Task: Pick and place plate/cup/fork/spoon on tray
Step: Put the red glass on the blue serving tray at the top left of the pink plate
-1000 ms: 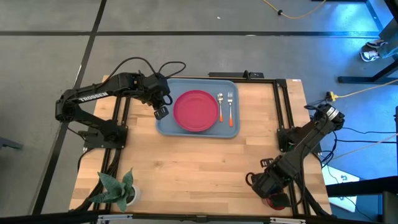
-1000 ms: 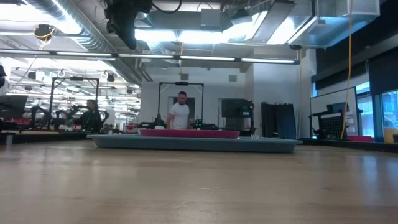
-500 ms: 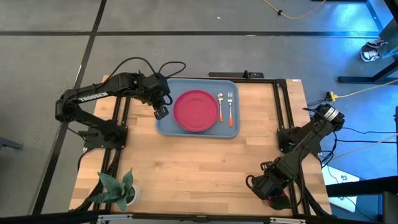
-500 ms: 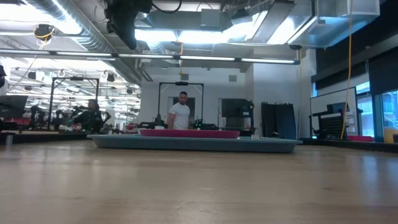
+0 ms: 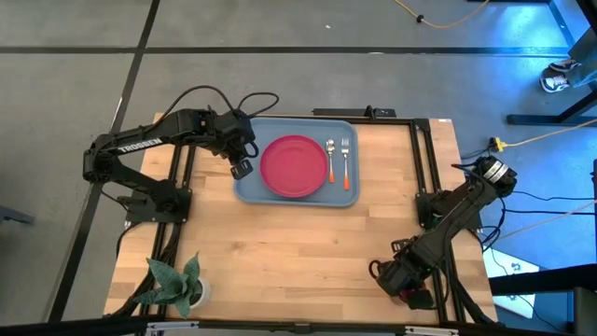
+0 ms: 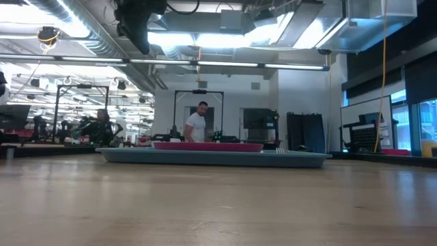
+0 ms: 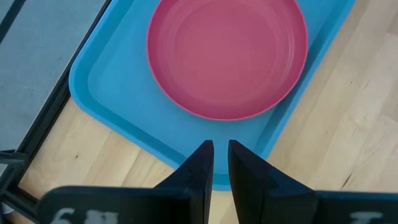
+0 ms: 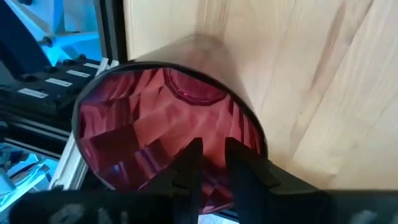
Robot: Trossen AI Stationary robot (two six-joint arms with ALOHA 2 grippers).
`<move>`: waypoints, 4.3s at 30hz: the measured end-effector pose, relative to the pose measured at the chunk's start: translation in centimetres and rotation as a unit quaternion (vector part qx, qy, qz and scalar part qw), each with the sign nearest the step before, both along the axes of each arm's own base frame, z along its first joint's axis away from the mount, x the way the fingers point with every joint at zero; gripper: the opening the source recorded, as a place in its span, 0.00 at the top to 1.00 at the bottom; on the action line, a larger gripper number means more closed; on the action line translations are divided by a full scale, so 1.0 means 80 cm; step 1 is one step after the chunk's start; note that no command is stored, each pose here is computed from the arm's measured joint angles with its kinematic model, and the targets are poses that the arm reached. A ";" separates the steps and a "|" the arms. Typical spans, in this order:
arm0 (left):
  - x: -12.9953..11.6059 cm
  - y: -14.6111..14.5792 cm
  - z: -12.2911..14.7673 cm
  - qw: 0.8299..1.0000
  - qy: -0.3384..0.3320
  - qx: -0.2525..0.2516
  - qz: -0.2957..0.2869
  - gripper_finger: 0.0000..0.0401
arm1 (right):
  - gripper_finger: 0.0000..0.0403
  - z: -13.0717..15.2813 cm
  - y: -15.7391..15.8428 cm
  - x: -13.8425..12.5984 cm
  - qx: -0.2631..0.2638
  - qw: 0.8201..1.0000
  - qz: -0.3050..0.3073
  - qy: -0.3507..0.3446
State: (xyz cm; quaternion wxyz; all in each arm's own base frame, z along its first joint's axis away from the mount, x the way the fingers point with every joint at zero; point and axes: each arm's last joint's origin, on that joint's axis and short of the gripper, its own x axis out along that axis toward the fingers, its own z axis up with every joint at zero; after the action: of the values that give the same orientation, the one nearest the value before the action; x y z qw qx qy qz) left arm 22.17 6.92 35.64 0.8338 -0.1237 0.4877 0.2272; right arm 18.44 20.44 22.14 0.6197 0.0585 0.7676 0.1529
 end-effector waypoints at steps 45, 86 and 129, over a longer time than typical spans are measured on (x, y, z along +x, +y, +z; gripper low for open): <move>0.000 0.000 0.000 1.000 0.000 0.000 0.000 0.90 | 0.82 0.036 -0.010 -0.001 -0.039 0.996 -0.046 -0.067; 0.000 -0.001 0.000 1.000 0.003 0.001 -0.024 0.90 | 0.98 0.024 -0.208 0.124 -0.051 0.900 -0.418 -0.113; 0.001 -0.003 0.000 0.997 0.003 -0.010 -0.074 0.90 | 0.82 -0.020 -0.259 0.253 -0.056 0.964 -0.260 -0.033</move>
State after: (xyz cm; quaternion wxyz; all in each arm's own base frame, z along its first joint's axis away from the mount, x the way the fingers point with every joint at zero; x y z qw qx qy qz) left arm 22.24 6.71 35.62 0.8458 -0.0944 0.5001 0.1603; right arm 38.70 -0.26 20.56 0.6656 0.2160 0.7123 -0.0543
